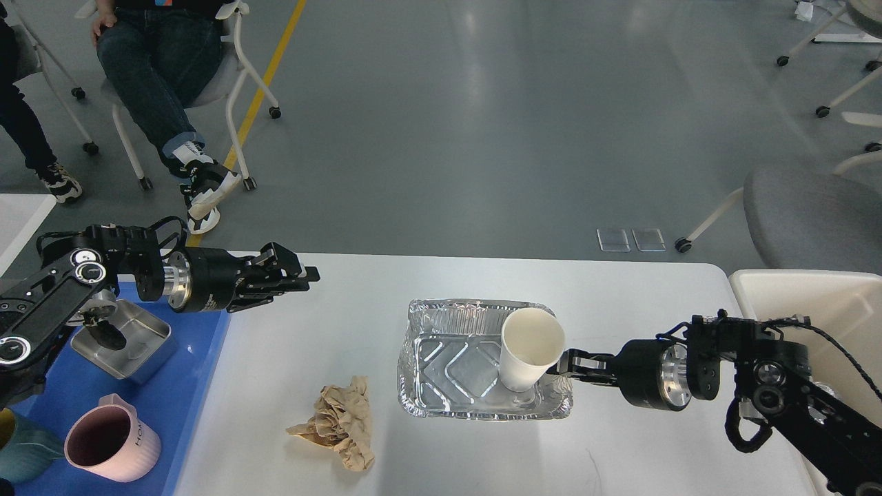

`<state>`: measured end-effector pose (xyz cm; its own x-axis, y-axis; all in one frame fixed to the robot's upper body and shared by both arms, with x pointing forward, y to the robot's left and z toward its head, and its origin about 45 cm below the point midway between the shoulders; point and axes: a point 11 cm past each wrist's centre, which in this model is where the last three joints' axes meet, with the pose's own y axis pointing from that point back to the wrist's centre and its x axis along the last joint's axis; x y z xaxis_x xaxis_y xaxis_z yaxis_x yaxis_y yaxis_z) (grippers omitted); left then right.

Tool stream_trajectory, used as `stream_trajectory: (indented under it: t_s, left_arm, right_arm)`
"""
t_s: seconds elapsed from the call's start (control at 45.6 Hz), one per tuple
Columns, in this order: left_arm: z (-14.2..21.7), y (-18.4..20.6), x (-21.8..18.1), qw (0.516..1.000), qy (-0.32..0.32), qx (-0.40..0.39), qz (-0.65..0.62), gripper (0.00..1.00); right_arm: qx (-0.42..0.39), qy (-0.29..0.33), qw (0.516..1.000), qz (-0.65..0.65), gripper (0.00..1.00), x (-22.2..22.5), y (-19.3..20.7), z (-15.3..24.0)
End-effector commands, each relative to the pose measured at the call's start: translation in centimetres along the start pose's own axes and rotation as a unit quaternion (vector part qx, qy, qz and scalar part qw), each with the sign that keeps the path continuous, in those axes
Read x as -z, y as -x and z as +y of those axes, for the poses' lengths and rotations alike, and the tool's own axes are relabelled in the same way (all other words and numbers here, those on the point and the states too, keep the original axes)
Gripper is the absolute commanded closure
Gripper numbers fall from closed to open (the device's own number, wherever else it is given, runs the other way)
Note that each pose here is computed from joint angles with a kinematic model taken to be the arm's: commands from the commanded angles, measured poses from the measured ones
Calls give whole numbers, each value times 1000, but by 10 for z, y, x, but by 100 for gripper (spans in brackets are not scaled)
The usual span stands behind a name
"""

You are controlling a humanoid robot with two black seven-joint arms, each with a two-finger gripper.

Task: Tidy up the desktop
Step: 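Lift the left gripper away from the paper bag toward the blue bin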

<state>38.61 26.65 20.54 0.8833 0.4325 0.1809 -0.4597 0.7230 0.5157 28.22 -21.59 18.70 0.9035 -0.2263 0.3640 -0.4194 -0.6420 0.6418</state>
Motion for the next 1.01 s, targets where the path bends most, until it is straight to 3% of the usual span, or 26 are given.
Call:
stream_trajectory:
  t_s: [0.0, 0.088, 0.154, 0.219, 0.395, 0.593, 0.724, 0.988]
  left_arm:
    - [24, -17, -5, 996, 73, -53, 17, 21]
    - [44, -32, -7, 989, 106, -99, 28, 12]
    - [66, -38, -12, 972, 192, -132, 39, 4]
    - [79, -41, -16, 956, 244, -157, 34, 3]
    - [101, -54, -7, 948, 236, -214, 22, 3]
    - [144, -48, 38, 961, 144, -237, 16, 3]
    - [187, -34, 84, 976, 9, -219, 14, 3]
    - [285, -38, 81, 975, -150, -166, -13, 3]
  right_arm:
    - [0, 2, 1000, -1, 100, -1, 0, 1]
    - [-1, 2, 1000, -2, 100, -2, 0, 1]
    - [-4, 1, 1000, -2, 100, -1, -1, 2]
    - [-4, 1, 1000, -2, 100, -1, -1, 2]
    - [-4, 2, 1000, -4, 100, -2, -1, 1]
    - [-10, -1, 1000, -3, 100, 0, -3, 3]
    - [-10, -2, 1000, -4, 100, 0, -3, 3]
    - [-14, -12, 1000, -9, 100, 5, -3, -1]
